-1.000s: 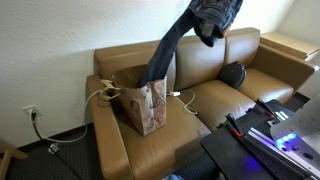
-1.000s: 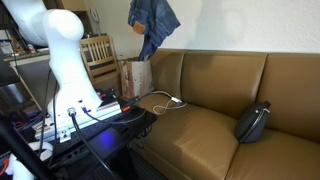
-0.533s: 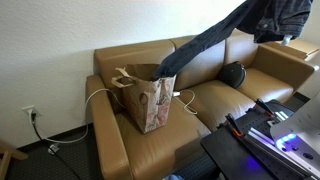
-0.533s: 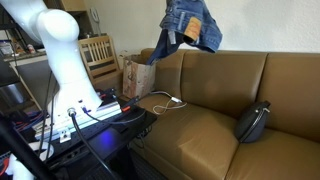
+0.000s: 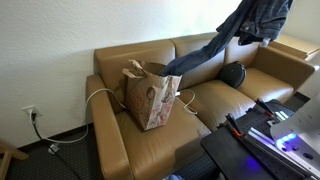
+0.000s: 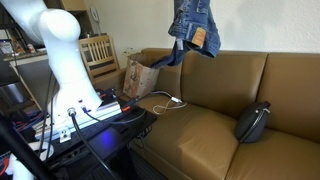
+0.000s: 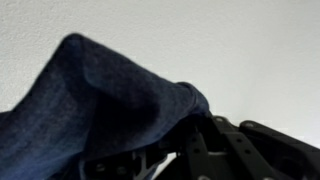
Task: Remove the jeans from the bag and put them on the couch
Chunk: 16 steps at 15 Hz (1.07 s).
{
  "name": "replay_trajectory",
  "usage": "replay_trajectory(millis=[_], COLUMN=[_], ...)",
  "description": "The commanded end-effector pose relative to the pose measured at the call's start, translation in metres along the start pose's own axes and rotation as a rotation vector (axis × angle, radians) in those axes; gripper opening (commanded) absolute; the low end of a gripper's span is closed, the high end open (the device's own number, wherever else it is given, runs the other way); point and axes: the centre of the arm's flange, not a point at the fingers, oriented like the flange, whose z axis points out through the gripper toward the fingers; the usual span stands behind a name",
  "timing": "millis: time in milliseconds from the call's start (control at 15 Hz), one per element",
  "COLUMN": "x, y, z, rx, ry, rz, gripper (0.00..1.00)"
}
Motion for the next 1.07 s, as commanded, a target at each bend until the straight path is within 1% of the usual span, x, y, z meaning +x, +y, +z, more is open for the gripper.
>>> replay_trajectory(millis=[0, 67, 133, 200, 267, 400, 600, 733, 867, 933, 1000], x=[-0.001, 0.001, 0.002, 0.008, 0.024, 0.079, 0.166, 0.211, 0.244, 0.253, 0.249], y=[-0.024, -0.024, -0.031, -0.041, -0.05, -0.059, -0.052, -0.053, -0.049, -0.049, -0.056], z=[-0.015, -0.018, -0.023, -0.028, -0.035, -0.048, -0.07, -0.083, -0.089, -0.09, -0.082], rx=[0.027, 0.046, 0.071, 0.106, 0.135, 0.166, 0.208, 0.238, 0.269, 0.282, 0.27], ry=[-0.094, -0.124, -0.141, -0.142, -0.115, -0.062, 0.034, 0.107, 0.175, 0.206, 0.209], rz=[0.064, 0.079, 0.097, 0.145, 0.193, 0.282, 0.404, 0.489, 0.574, 0.617, 0.608], gripper=[0.03, 0.03, 0.03, 0.03, 0.03, 0.03, 0.03, 0.03, 0.03, 0.03, 0.03])
